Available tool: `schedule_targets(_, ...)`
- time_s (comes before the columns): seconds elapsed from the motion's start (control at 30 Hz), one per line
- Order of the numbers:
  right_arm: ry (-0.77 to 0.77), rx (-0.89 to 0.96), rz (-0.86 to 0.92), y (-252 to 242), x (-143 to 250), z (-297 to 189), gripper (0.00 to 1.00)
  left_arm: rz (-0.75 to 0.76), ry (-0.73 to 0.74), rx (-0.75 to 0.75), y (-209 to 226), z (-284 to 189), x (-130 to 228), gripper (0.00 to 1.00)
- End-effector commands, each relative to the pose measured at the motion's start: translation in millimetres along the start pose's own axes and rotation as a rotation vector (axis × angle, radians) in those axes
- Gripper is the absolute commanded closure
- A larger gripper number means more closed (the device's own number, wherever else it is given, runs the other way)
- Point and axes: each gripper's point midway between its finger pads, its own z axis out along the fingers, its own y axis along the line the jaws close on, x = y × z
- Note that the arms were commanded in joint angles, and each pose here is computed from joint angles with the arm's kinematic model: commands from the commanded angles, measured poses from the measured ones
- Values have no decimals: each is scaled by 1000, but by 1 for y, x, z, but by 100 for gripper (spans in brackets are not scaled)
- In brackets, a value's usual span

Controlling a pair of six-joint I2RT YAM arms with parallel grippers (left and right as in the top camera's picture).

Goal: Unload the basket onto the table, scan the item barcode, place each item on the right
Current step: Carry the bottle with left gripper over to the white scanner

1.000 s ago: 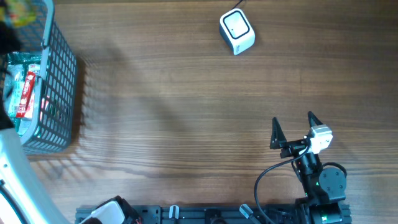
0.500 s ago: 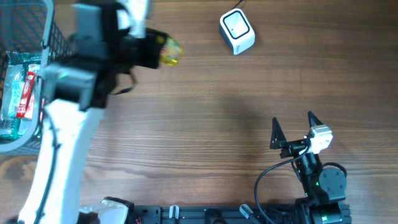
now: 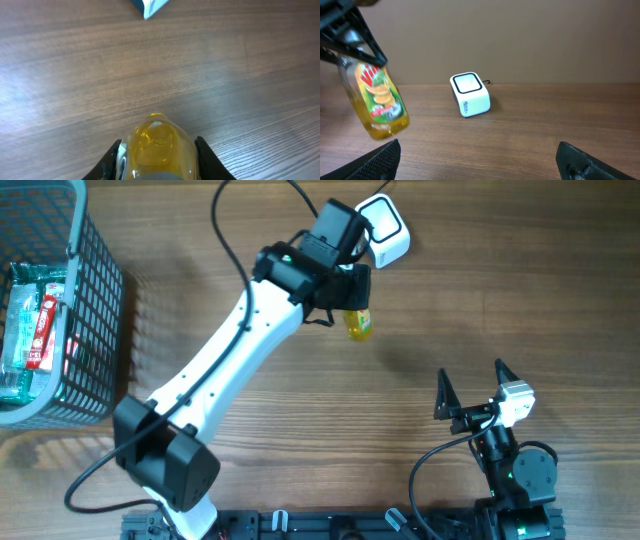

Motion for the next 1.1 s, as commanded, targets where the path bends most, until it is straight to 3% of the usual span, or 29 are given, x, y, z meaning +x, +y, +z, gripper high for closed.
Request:
schedule_targets(0.0, -8, 10, -8, -2, -2, 0, 0, -59, -57, -71, -8, 8, -4, 77)
schedule_targets(0.1, -8, 10, -7, -2, -2, 0, 1, -85, -117, -135, -17, 17, -4, 85)
schedule_targets(0.63, -8, 10, -8, -2, -2, 0, 0, 40, -142, -135, -78, 93, 27, 85)
schedule_targets(0.9, -8, 10, -8, -2, -2, 0, 0, 86, -113, -133, -91, 113, 47, 81)
schedule_targets(1.07, -8, 10, -8, -2, -2, 0, 0, 92, -108, -131, -93, 113, 50, 68)
